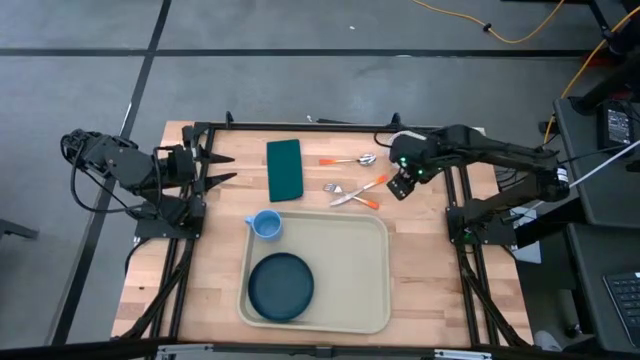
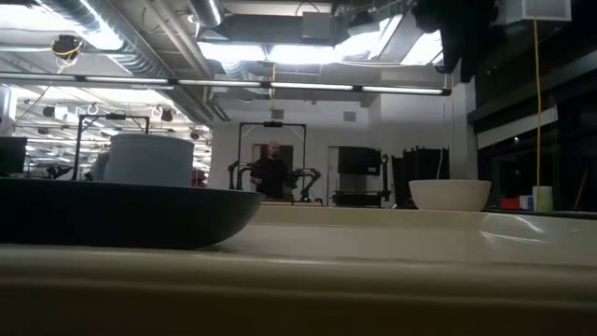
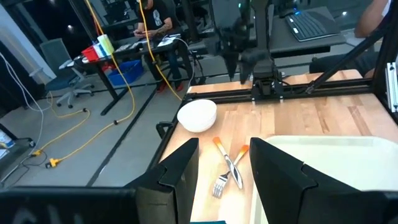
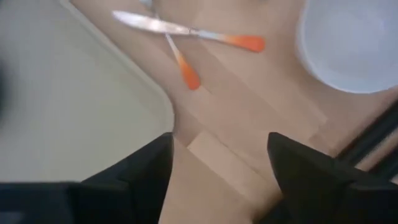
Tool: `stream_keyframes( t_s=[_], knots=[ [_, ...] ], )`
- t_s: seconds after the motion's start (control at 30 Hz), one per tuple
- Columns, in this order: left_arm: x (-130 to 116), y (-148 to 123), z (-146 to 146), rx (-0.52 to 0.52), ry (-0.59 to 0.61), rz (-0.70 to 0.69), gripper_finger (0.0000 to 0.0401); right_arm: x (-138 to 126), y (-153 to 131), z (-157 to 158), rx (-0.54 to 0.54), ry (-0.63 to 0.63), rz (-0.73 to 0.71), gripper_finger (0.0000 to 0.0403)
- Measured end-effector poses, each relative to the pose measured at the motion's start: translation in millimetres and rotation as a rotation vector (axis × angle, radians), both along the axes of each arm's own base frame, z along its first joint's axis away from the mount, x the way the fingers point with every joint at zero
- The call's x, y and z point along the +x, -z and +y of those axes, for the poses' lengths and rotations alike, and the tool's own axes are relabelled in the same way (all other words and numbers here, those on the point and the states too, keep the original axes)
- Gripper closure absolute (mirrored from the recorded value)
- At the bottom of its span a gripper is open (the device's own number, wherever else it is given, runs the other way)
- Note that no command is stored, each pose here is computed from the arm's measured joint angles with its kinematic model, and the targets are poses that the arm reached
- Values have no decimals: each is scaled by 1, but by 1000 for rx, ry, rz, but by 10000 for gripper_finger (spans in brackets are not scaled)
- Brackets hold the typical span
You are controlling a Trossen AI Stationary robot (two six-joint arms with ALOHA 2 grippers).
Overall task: Set up tray
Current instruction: Put the white bowl on top of the green plate on the gray tray
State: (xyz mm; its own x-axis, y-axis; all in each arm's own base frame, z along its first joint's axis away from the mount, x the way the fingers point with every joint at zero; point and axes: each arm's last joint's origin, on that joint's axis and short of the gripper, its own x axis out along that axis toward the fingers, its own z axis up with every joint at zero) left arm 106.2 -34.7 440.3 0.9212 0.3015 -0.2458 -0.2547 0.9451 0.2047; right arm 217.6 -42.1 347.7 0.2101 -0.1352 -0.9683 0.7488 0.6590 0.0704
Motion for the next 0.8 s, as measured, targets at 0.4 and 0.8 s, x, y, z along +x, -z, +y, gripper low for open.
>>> stream_keyframes(
  t_s=[0.4,0.8],
  knots=[
    [1,0,0,7,-15,1,262,-8,24,-57,9,16,-7,135],
    [1,0,0,10,-25,-1,262,2,48,-107,17,-11,8,135]
  ],
)
